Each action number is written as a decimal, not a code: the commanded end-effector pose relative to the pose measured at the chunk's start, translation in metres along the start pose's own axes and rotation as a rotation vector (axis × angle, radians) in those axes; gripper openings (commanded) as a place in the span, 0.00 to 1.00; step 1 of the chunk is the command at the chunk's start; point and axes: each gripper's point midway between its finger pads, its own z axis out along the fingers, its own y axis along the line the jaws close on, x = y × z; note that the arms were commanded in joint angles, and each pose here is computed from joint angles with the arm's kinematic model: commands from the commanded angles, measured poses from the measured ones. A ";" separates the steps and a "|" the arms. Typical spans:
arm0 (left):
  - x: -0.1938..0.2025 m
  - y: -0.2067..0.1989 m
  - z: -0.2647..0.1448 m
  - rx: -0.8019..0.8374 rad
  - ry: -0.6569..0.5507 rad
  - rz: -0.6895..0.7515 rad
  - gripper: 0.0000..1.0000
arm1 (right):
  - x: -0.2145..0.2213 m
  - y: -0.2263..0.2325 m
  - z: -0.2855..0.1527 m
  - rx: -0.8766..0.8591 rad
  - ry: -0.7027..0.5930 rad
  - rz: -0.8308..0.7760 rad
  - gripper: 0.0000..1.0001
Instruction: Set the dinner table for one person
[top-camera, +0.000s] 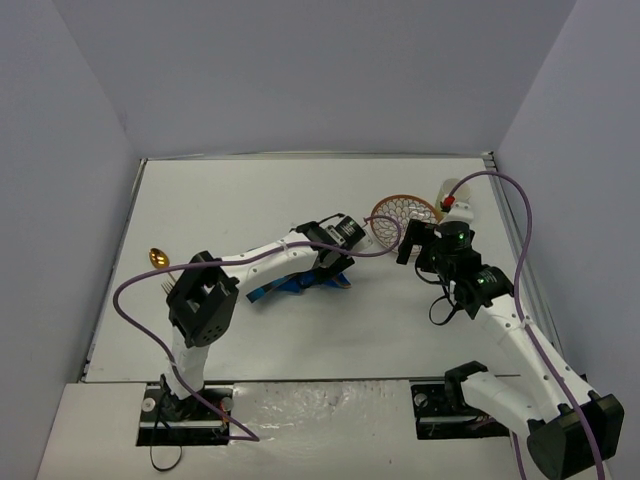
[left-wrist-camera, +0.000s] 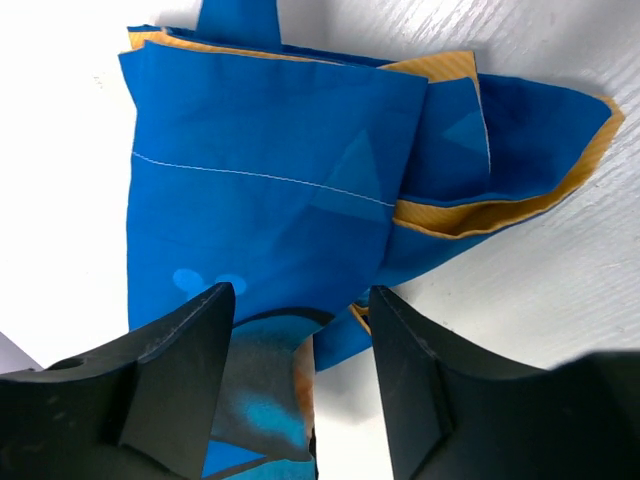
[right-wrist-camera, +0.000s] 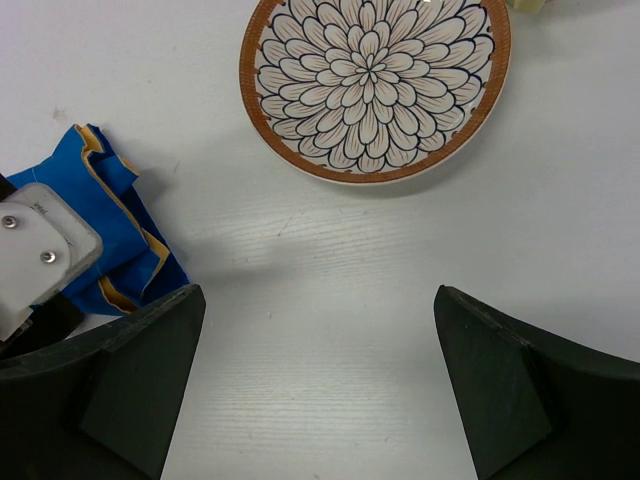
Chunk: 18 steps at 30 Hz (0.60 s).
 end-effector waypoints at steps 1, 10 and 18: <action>-0.009 0.009 -0.007 -0.038 -0.018 0.020 0.51 | -0.013 0.001 0.001 0.007 -0.043 0.023 0.95; -0.002 0.007 0.000 -0.038 0.012 0.056 0.47 | -0.011 0.002 0.001 -0.001 -0.038 0.029 0.95; -0.006 0.007 0.007 -0.048 0.016 0.062 0.29 | -0.009 0.002 -0.001 -0.008 -0.037 0.029 0.95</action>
